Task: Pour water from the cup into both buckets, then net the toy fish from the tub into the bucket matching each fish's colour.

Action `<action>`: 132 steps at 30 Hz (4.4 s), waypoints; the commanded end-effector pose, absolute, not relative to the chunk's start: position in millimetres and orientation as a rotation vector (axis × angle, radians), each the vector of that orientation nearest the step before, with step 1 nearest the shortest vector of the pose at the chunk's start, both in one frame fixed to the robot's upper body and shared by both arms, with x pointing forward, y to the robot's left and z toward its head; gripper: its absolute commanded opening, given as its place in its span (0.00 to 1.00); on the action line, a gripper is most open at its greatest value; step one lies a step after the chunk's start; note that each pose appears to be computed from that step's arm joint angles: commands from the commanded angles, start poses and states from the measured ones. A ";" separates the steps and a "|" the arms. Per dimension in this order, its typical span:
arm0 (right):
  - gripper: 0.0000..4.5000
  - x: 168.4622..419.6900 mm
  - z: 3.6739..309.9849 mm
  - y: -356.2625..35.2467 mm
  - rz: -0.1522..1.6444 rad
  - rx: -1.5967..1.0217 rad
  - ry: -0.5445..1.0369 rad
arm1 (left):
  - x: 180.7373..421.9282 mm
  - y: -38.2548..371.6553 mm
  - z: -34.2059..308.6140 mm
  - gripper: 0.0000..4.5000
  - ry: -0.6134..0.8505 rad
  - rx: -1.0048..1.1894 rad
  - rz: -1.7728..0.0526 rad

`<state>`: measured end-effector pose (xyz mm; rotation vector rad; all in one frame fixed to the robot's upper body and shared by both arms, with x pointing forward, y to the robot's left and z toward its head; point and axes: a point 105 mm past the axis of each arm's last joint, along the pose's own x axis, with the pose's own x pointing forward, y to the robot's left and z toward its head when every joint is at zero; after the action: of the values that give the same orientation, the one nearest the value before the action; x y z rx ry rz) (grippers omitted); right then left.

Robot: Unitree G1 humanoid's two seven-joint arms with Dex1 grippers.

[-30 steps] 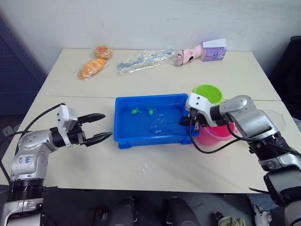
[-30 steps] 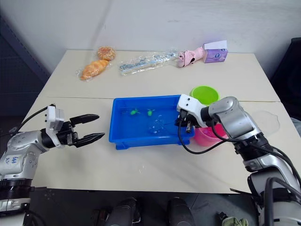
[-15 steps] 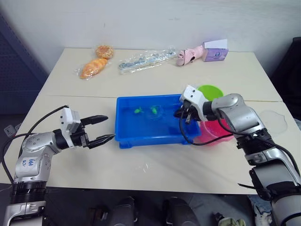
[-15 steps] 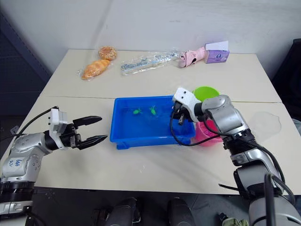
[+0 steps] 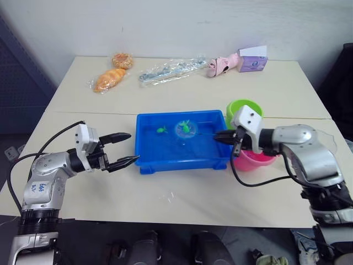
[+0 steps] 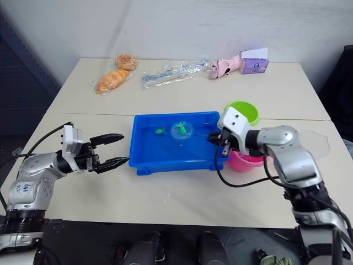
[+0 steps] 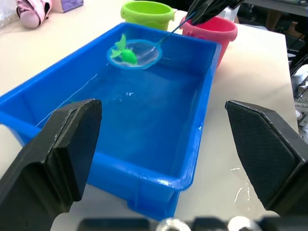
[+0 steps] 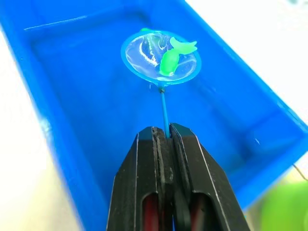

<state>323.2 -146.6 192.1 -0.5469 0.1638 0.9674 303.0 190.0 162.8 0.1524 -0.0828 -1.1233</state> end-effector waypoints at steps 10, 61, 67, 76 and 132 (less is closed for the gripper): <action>0.00 285.2 250.7 -227.1 0.653 -0.622 0.089 | 318.2 155.6 181.5 0.98 -0.181 0.172 -1.266; 0.00 339.2 224.8 -299.9 0.127 -2.148 -0.485 | 323.9 98.7 186.6 0.98 -0.284 0.104 -1.358; 0.00 333.5 243.6 -278.1 0.150 -1.795 -0.533 | 324.6 101.4 190.9 0.98 -0.284 0.107 -1.344; 0.00 318.8 228.2 -195.8 0.705 -1.019 -0.243 | 321.4 156.4 184.2 0.98 -0.202 0.137 -1.218; 0.00 300.5 212.3 -131.8 0.900 -0.628 -0.066 | 315.4 190.3 200.5 0.98 -0.240 0.168 -1.050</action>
<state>307.7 -124.5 192.3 -0.6189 0.0031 0.9294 317.1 194.3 187.0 0.1552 -0.1753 -1.0352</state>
